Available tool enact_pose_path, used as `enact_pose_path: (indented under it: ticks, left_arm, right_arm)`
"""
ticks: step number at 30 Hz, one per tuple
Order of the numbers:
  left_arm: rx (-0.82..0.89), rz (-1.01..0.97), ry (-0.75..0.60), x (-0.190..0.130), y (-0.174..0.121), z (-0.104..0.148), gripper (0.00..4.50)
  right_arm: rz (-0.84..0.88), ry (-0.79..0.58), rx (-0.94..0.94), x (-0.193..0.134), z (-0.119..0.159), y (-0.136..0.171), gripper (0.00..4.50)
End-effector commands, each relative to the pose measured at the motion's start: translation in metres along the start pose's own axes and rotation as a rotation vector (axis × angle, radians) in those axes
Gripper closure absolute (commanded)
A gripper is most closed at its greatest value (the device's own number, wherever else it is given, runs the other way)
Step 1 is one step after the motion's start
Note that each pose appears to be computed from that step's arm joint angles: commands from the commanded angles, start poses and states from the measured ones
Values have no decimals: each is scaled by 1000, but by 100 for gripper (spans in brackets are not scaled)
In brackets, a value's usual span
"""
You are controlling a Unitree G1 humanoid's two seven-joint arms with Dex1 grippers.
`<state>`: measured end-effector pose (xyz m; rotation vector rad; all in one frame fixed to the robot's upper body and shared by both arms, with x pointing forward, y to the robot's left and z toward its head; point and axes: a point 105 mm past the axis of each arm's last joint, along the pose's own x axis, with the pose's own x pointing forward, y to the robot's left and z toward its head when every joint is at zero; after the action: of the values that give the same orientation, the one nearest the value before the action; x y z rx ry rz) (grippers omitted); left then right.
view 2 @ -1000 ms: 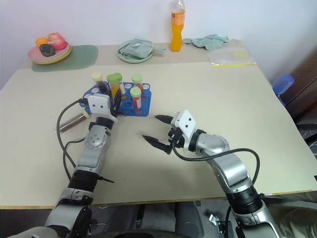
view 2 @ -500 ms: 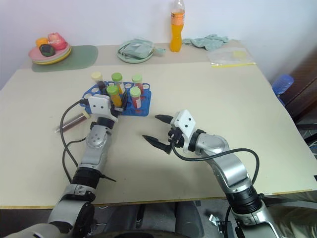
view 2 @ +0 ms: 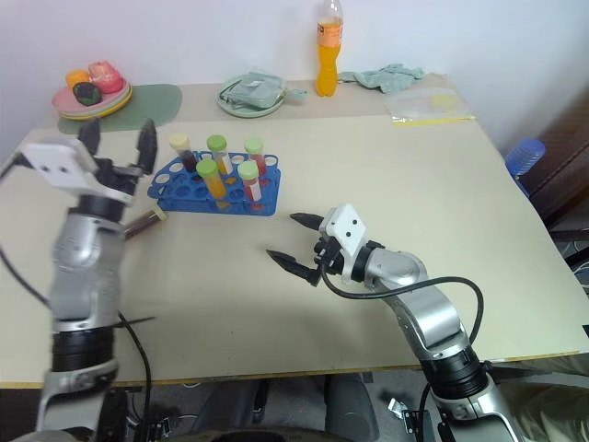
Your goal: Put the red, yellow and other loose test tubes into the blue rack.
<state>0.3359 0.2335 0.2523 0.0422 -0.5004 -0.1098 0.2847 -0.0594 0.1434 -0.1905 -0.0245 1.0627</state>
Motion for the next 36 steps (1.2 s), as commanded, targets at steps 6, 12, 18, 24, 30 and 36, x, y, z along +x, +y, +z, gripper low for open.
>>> enact_pose_path:
  ticks: [6, 12, 18, 24, 30, 36]
  left_arm:
    - [119, -221, 859, -12, 59, -45, 4]
    - [196, -442, 1189, -21, 65, -67, 4]
    - [319, -625, 1409, -23, 72, -93, 4]
    - [396, -771, 1511, -26, 66, -104, 4]
    - [500, -797, 1566, -28, 74, -108, 186]
    - [543, -764, 1554, -27, 85, -103, 378]
  right_arm:
    - [61, -28, -73, 2, 16, -5, 26]
    - [106, -15, -109, -1, 20, -4, 26]
    - [87, -10, -108, -3, 16, -1, 26]
    - [66, -7, -101, -5, 14, 2, 26]
    - [53, -3, -98, -6, 12, 4, 26]
    - [56, -3, -93, -4, 11, 6, 26]
